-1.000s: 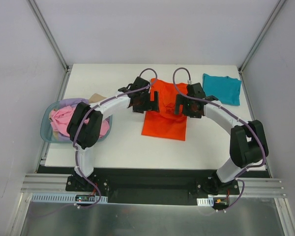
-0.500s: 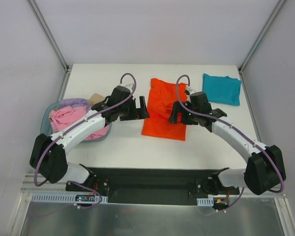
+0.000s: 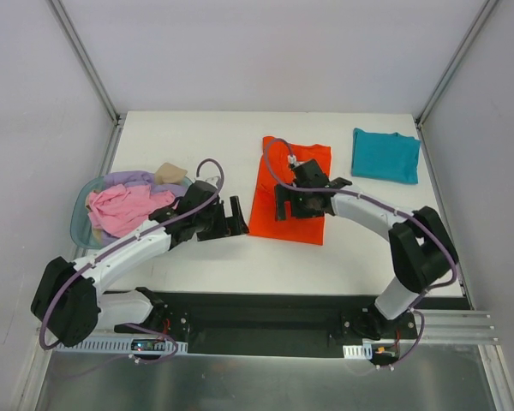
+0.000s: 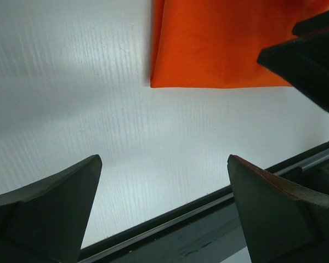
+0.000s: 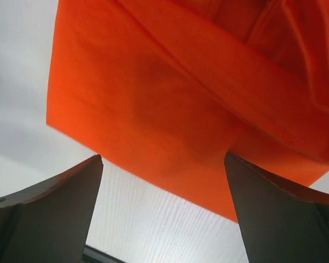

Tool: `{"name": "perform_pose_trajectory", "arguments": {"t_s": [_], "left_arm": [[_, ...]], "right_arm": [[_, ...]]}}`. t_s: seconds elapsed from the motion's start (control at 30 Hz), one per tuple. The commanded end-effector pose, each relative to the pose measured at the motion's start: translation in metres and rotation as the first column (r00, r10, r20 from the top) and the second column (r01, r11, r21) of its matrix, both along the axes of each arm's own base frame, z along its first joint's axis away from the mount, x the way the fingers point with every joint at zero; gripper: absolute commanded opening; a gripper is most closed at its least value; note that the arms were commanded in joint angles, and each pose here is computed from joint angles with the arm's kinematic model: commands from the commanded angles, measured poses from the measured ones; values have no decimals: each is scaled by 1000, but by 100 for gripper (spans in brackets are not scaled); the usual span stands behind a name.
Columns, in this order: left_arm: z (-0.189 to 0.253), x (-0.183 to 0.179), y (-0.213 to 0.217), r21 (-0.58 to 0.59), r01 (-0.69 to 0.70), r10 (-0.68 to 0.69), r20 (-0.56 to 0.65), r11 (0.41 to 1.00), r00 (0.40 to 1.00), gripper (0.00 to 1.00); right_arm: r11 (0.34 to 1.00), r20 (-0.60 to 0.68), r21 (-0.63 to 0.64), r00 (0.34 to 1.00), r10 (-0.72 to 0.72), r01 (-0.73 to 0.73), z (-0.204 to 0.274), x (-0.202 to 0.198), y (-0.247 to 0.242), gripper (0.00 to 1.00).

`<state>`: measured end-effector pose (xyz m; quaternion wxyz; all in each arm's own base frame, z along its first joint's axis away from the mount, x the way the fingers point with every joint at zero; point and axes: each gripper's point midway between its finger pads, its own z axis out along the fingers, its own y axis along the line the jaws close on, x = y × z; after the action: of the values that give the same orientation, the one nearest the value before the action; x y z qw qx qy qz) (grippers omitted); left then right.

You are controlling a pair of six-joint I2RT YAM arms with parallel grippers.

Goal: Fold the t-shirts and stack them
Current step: Fold the folded rectangular tshirt in 1/3 of the way

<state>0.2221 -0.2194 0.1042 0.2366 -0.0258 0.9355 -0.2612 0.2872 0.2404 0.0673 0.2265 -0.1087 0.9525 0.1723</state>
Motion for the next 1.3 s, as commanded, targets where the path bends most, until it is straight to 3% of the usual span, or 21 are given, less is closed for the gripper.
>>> {"name": "perform_pose_trajectory", "arguments": {"t_s": [0.0,0.2,0.4,0.57,0.7,0.73,0.8,1.0,1.27], "left_arm": [[6,-2,1,-24,-17,18,31,1000,999,99],[3,-7,8,-19,-28,29,38,999,999,99],[0,-14,11,-27,-36,37,32,999,999,99],[1,-11,11,-25,-41,42,36,999,998,99],[3,-11,10,-26,-32,33,42,999,999,99],[4,-9,10,-25,-36,37,48,999,998,99],[5,-9,11,-23,-38,39,56,999,998,99],[10,-7,11,-30,-37,39,68,999,997,99],[6,-10,11,-28,-29,31,57,999,998,99]], "right_arm": [[988,131,-124,988,-78,94,18,57,-10,97],[961,122,-200,978,-167,189,6,116,-35,97],[968,220,-181,967,-130,171,50,145,-40,97],[985,326,-138,944,-51,101,100,131,-41,97],[995,534,-100,842,69,-18,131,101,-24,97],[992,536,-114,837,109,-57,118,85,-26,97],[991,589,-19,799,119,-133,137,66,-13,97],[993,395,6,912,107,-119,79,46,-11,97],[996,251,-66,966,68,-53,25,88,-12,97]]}}
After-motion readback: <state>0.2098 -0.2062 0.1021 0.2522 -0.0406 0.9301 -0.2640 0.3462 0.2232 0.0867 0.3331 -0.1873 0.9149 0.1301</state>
